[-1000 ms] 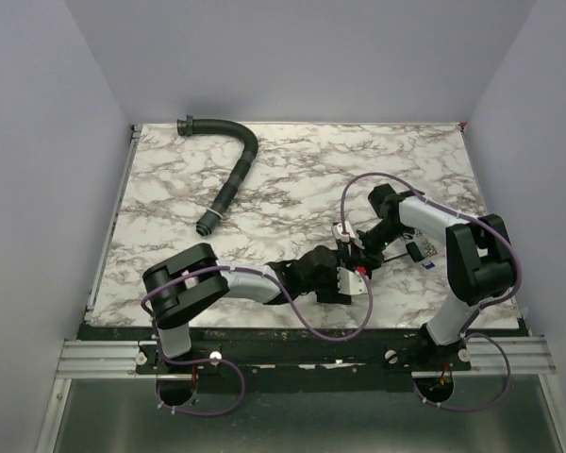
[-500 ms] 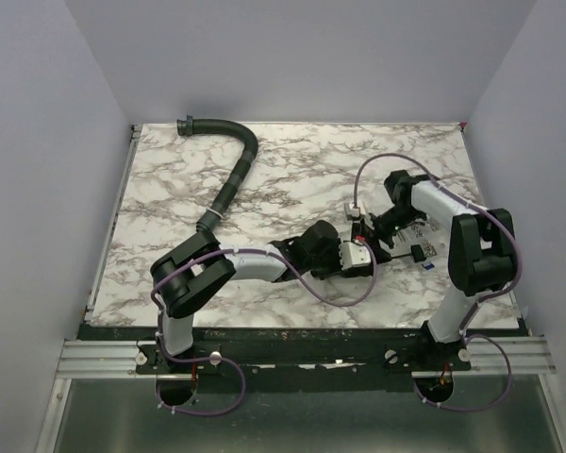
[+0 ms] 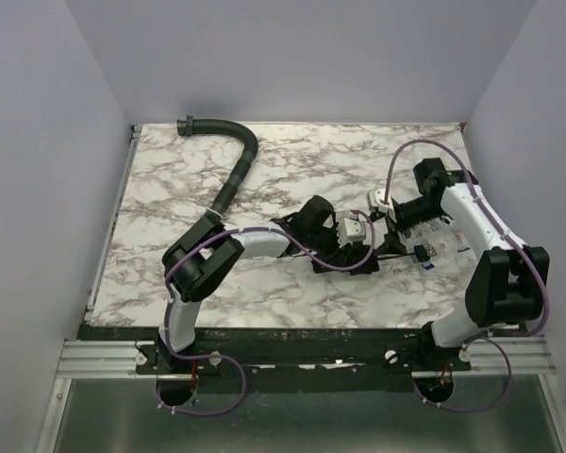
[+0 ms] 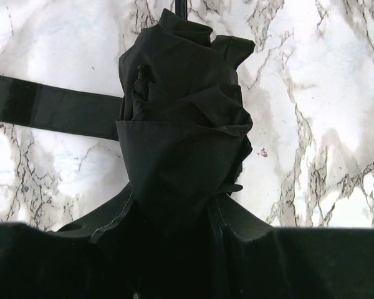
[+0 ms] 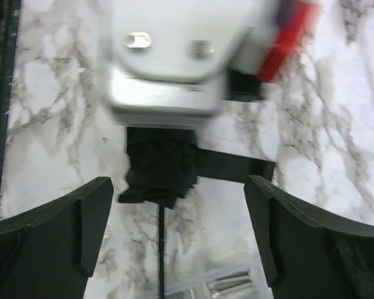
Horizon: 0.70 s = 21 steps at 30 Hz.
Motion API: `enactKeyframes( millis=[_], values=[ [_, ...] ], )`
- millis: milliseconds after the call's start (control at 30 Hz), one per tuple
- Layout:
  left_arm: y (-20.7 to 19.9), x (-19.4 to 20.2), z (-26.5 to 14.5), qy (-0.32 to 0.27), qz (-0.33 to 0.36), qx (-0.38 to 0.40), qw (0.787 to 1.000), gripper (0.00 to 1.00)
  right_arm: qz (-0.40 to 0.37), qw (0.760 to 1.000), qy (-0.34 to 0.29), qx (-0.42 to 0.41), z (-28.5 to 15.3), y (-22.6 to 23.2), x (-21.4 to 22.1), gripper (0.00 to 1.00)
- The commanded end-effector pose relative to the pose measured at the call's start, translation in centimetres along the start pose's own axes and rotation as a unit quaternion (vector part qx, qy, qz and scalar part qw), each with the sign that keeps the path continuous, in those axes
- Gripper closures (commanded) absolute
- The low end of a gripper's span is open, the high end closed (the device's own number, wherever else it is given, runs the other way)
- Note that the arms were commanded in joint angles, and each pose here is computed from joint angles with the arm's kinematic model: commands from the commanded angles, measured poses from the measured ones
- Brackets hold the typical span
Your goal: Put away the umbrella
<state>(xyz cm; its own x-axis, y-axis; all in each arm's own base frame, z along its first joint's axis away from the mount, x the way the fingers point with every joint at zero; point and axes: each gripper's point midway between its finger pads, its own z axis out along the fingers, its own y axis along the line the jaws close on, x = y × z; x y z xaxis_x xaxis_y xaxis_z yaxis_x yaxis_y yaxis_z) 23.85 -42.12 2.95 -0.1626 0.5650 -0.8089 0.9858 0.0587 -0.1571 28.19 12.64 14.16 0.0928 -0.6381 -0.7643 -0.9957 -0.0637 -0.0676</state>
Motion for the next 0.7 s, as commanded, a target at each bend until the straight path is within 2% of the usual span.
enactKeyframes(
  millis=[0, 233, 400, 667],
  values=[
    [-5.9, 15.3, -1.0, 0.222, -0.167, 0.071, 0.958, 0.92, -0.079, 0.995, -0.061, -0.005, 1.6, 3.3, -0.9, 0.01],
    [-5.8, 15.2, -0.9, 0.215, -0.194, 0.091, 0.953, 0.92, -0.147, 0.987, -0.05, 0.044, 3.2, 3.4, 1.3, 0.0],
    [-5.9, 14.8, -0.7, 0.206, -0.217, 0.109, 0.948, 0.92, -0.187, 0.98, -0.051, 0.043, 4.3, 4.3, 2.3, 0.0],
    [-6.2, 14.1, -0.3, 0.206, -0.239, 0.129, 0.94, 0.92, -0.211, 0.976, 0.012, 0.05, 6.6, 4.2, 5.3, 0.0]
  ],
)
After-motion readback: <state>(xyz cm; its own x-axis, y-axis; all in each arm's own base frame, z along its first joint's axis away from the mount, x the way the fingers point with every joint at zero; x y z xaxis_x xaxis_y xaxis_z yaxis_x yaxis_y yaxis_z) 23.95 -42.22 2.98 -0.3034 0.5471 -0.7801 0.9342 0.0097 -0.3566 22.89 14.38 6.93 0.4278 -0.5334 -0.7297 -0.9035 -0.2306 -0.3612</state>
